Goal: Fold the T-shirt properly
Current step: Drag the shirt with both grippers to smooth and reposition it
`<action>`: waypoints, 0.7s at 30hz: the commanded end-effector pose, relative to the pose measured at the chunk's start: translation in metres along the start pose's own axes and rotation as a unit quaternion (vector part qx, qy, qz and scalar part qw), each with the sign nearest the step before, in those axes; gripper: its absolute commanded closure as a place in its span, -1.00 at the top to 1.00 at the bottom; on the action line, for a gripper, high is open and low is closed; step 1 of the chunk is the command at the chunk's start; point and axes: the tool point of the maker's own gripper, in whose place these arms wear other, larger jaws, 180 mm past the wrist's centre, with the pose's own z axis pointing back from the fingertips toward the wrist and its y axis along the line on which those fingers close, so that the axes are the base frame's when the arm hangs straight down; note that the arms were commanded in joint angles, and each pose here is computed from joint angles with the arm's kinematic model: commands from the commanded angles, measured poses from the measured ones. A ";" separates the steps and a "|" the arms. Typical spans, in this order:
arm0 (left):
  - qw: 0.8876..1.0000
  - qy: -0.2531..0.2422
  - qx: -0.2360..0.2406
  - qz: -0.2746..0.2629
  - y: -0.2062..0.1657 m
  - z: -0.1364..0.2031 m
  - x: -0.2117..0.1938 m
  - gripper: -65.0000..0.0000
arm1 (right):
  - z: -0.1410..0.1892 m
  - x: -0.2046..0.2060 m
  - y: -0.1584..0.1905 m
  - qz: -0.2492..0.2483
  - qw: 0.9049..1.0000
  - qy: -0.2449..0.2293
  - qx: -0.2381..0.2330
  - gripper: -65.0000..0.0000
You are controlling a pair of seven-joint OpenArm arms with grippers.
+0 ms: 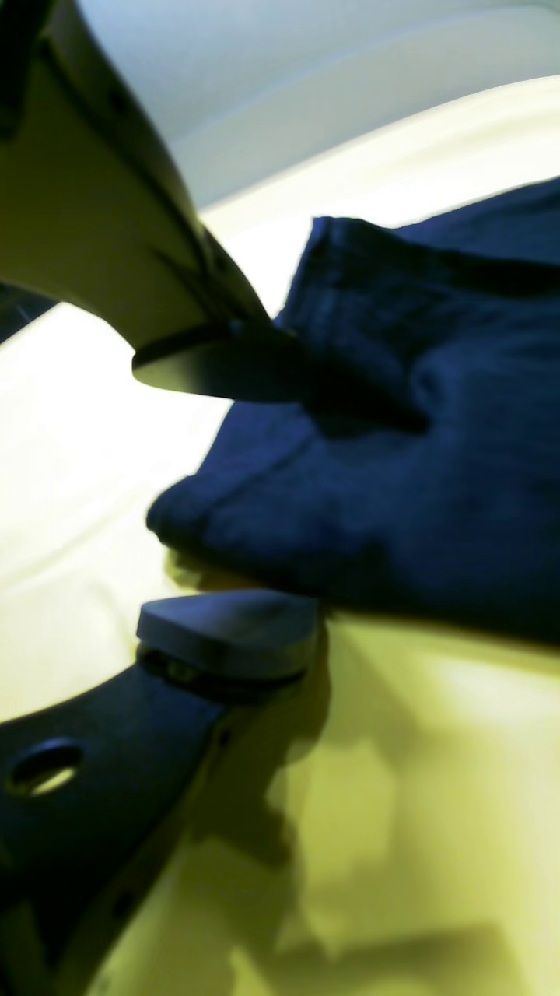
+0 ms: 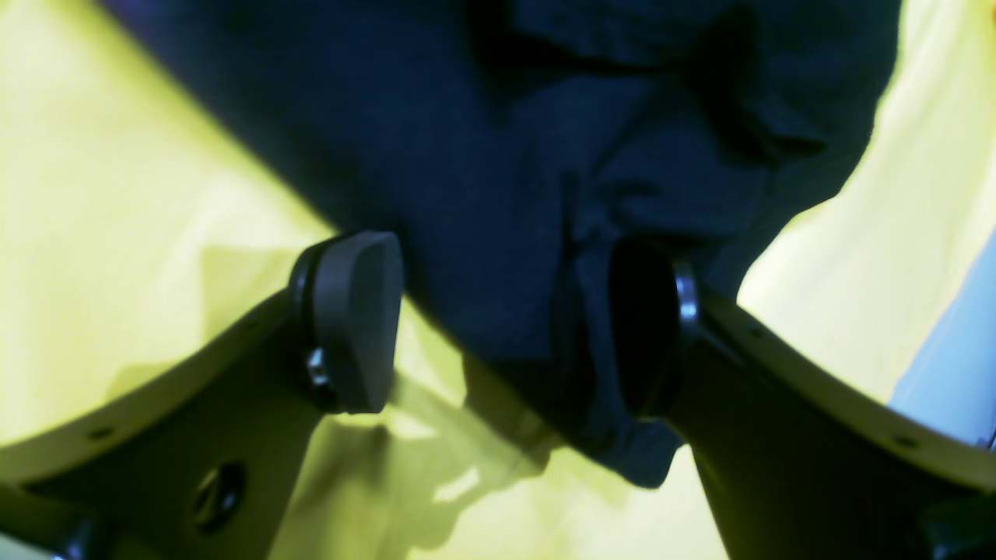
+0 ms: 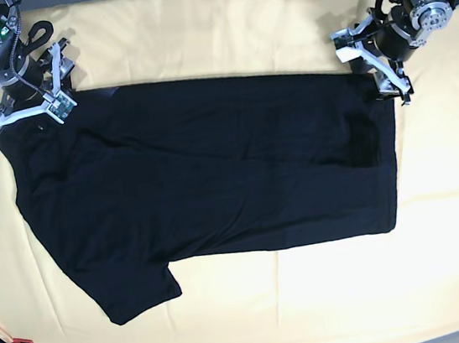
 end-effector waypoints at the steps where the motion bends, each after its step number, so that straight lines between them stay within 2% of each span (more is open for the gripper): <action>1: 1.000 0.011 0.013 -0.015 0.009 0.001 -0.009 0.19 | 0.002 0.003 -0.008 0.006 1.000 -0.009 -0.011 0.34; 5: 0.999 0.026 0.016 -0.022 0.006 -0.003 -0.024 0.19 | -0.003 -0.007 -0.007 0.002 1.000 0.004 -0.008 0.34; 9: 1.000 0.011 -0.003 -0.028 -0.004 -0.006 -0.025 0.19 | -0.006 -0.010 -0.009 -0.003 1.000 0.005 -0.011 0.33; 12: 0.999 0.013 0.030 -0.029 0.011 -0.009 -0.025 0.14 | -0.006 -0.010 -0.015 -0.015 0.999 0.003 -0.030 0.33; 13: 0.998 0.011 0.054 -0.021 0.022 -0.010 -0.022 0.02 | -0.006 -0.011 -0.017 -0.008 0.999 0.006 -0.036 0.33; 15: 0.995 0.008 0.096 -0.003 0.040 -0.012 -0.018 -0.40 | -0.005 -0.012 -0.021 0.003 0.999 0.010 -0.045 0.33; 17: 0.994 0.003 0.110 0.014 0.047 -0.014 -0.015 -0.87 | -0.006 -0.015 -0.018 0.012 0.999 0.017 -0.037 0.33; 18: 0.994 0.001 0.110 0.024 0.048 -0.015 -0.014 -1.00 | -0.007 -0.017 -0.015 0.017 0.999 0.020 -0.030 0.33; 21: 0.994 -0.002 0.107 0.034 0.047 -0.016 -0.011 -1.00 | -0.011 -0.031 -0.008 0.028 0.999 0.043 -0.009 0.33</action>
